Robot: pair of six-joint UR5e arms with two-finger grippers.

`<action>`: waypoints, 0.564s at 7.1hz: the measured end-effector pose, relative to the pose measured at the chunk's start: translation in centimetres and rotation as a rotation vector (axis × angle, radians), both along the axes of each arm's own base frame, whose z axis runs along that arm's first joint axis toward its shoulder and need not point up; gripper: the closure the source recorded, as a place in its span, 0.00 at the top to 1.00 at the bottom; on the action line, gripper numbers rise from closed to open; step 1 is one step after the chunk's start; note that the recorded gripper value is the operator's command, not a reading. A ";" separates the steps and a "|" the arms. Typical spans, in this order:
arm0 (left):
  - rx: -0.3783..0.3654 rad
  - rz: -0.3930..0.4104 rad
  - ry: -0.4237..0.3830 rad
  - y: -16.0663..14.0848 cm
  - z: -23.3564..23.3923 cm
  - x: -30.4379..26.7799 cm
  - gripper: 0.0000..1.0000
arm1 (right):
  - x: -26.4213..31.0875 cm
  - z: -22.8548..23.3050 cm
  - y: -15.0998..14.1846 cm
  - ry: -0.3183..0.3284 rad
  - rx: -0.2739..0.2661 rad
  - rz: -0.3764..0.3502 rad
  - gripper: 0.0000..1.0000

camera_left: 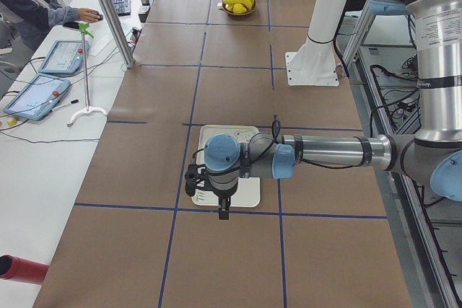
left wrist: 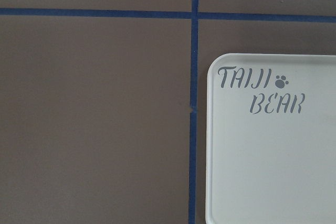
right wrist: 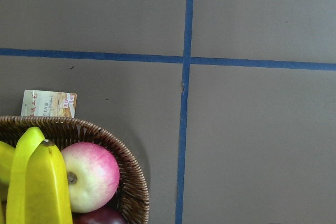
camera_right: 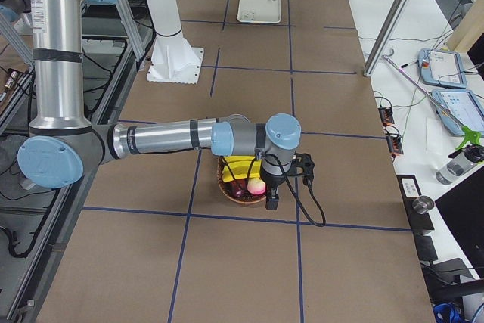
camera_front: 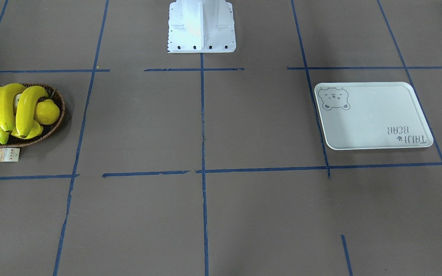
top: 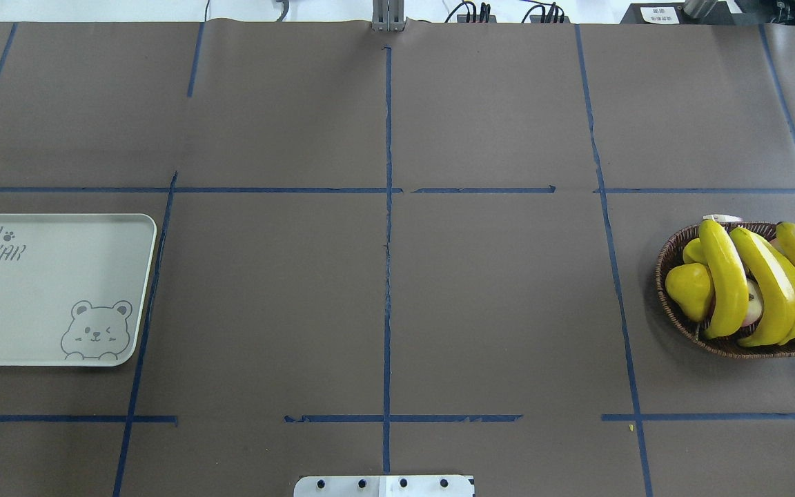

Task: Transfer all bananas from basket to plate

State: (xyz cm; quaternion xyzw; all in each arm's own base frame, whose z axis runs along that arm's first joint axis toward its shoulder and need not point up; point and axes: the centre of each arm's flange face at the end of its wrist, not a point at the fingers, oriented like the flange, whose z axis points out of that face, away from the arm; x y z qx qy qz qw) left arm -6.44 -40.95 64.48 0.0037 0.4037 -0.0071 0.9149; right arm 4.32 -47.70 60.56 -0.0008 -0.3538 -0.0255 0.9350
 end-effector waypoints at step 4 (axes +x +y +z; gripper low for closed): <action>0.000 0.002 0.001 0.0 0.0 0.1 1.00 | -2.1 -3.2 -0.3 -0.016 0.058 -0.036 1.00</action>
